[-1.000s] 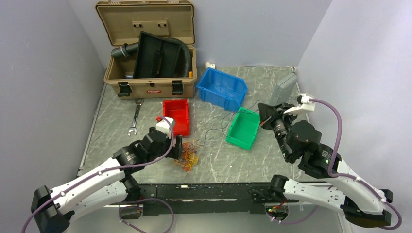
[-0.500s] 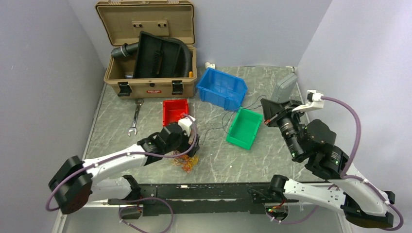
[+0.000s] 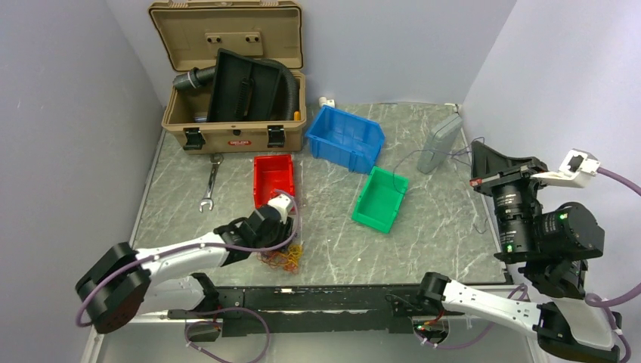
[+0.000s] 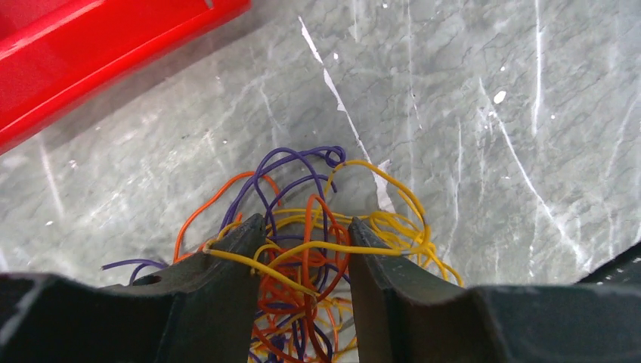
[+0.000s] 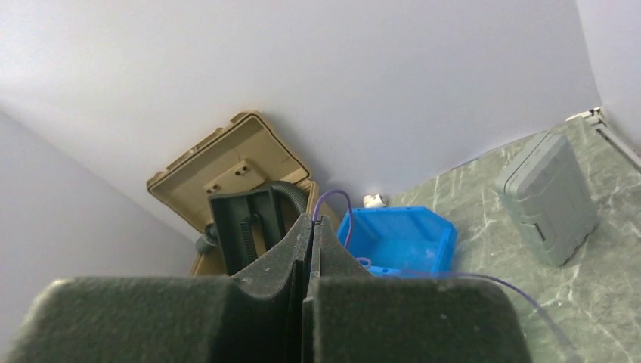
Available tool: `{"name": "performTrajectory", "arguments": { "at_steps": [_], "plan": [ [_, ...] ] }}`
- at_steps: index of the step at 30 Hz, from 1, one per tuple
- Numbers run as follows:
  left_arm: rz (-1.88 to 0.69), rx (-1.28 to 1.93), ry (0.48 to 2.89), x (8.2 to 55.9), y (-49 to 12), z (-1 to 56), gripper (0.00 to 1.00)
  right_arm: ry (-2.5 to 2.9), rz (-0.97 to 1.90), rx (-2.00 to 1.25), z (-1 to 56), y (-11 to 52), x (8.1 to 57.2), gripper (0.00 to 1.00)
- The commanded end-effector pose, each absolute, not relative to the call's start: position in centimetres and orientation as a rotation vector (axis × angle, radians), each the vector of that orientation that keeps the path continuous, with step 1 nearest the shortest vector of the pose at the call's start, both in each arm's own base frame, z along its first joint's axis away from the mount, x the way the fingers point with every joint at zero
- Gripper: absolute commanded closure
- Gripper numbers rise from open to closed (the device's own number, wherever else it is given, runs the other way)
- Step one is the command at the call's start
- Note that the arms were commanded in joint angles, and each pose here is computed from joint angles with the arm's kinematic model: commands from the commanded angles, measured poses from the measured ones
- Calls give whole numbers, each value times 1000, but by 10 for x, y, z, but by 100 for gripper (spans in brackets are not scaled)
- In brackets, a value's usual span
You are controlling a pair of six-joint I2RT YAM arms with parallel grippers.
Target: Untangle the cables
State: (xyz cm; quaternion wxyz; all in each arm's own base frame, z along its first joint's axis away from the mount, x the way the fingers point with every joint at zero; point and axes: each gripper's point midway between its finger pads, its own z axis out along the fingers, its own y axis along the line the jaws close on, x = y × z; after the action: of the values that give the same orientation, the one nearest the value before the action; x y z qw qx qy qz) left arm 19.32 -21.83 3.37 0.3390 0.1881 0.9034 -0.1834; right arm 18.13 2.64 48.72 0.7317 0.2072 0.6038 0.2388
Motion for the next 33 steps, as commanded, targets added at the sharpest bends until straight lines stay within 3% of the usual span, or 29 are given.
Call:
{"name": "performTrajectory", "arguments": {
  "at_steps": [1, 10, 25, 33],
  "plan": [
    [-463, 379, 2322, 193, -205, 54, 51, 1351, 451, 417, 490, 32, 187, 100],
    [-466, 320, 2221, 200, -195, 106, 61, 1433, 389, 369, 467, 75, 211, 100],
    [-420, 258, 2181, 202, -178, 124, 59, 1470, 216, 208, 472, 150, 260, 100],
    [-416, 254, 2193, 200, -177, 124, 60, 1447, 169, 221, 479, 161, 319, 100]
  ]
}}
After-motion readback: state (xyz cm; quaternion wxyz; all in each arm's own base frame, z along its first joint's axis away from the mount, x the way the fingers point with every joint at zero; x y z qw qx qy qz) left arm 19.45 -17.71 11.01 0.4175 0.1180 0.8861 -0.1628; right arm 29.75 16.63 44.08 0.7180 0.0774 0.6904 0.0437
